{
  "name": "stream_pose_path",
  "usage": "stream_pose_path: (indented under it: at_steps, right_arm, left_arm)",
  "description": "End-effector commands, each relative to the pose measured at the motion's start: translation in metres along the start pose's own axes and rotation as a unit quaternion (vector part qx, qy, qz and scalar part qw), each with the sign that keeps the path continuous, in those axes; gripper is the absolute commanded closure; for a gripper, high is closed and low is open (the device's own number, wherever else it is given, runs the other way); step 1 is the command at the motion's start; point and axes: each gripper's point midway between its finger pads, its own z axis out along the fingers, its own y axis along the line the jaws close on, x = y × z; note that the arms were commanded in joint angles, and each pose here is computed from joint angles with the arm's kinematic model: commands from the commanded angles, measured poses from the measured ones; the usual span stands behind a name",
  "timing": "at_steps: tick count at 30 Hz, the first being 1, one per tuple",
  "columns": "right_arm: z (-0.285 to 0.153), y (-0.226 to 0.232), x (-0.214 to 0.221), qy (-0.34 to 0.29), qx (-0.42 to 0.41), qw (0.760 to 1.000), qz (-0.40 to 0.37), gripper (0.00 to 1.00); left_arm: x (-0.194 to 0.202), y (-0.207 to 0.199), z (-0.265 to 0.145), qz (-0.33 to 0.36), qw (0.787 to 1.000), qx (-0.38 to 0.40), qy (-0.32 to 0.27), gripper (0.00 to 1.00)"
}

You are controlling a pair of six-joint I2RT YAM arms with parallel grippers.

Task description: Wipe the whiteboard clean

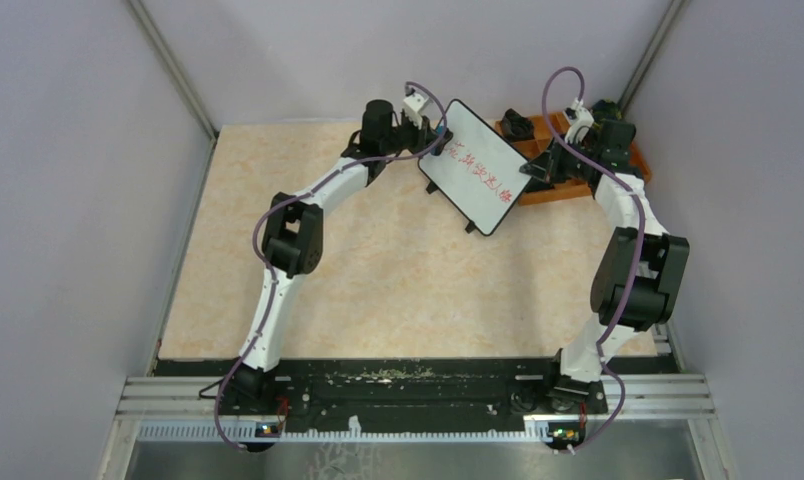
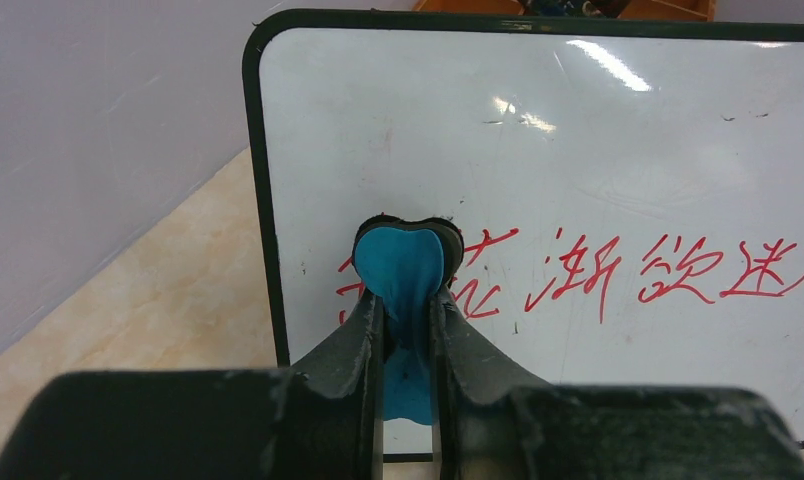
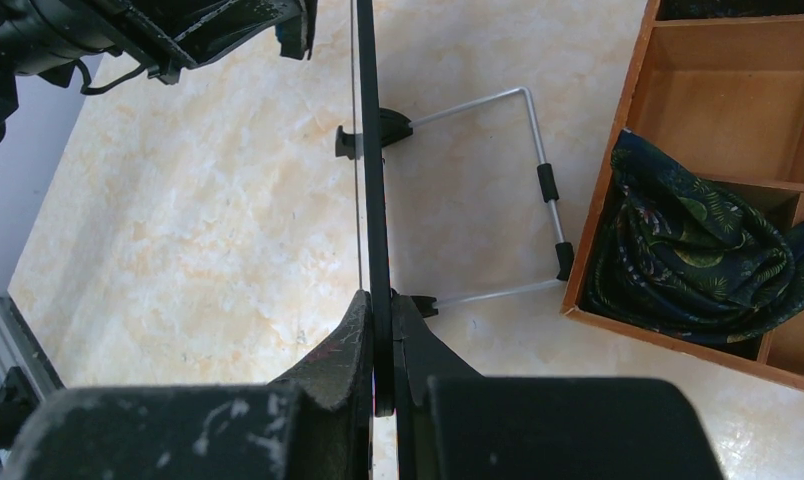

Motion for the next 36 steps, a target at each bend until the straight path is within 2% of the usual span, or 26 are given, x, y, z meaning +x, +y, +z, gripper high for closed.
stream_pose_path:
  at_steps: [1, 9, 21, 36]
  right_arm:
    - [-0.012, -0.005, 0.002, 0.005, 0.025, 0.999, -0.030, 1.00]
    - [-0.027, 0.000, -0.006, -0.007, 0.013, 0.999, -0.033, 1.00]
    - [-0.026, 0.001, -0.007, -0.010, 0.000, 1.000, -0.029, 1.00]
    - [-0.023, 0.000, -0.006, -0.010, -0.007, 1.000, -0.020, 1.00]
  left_arm:
    - [-0.012, 0.001, 0.005, 0.016, 1.000, 0.013, -0.023, 0.95]
    - [-0.008, -0.001, 0.013, 0.021, 0.999, 0.021, -0.026, 0.93]
    - [-0.006, -0.009, 0.024, 0.029, 0.999, 0.020, -0.039, 0.94]
    - [0.020, -0.051, 0.033, 0.004, 0.998, 0.058, -0.026, 0.95]
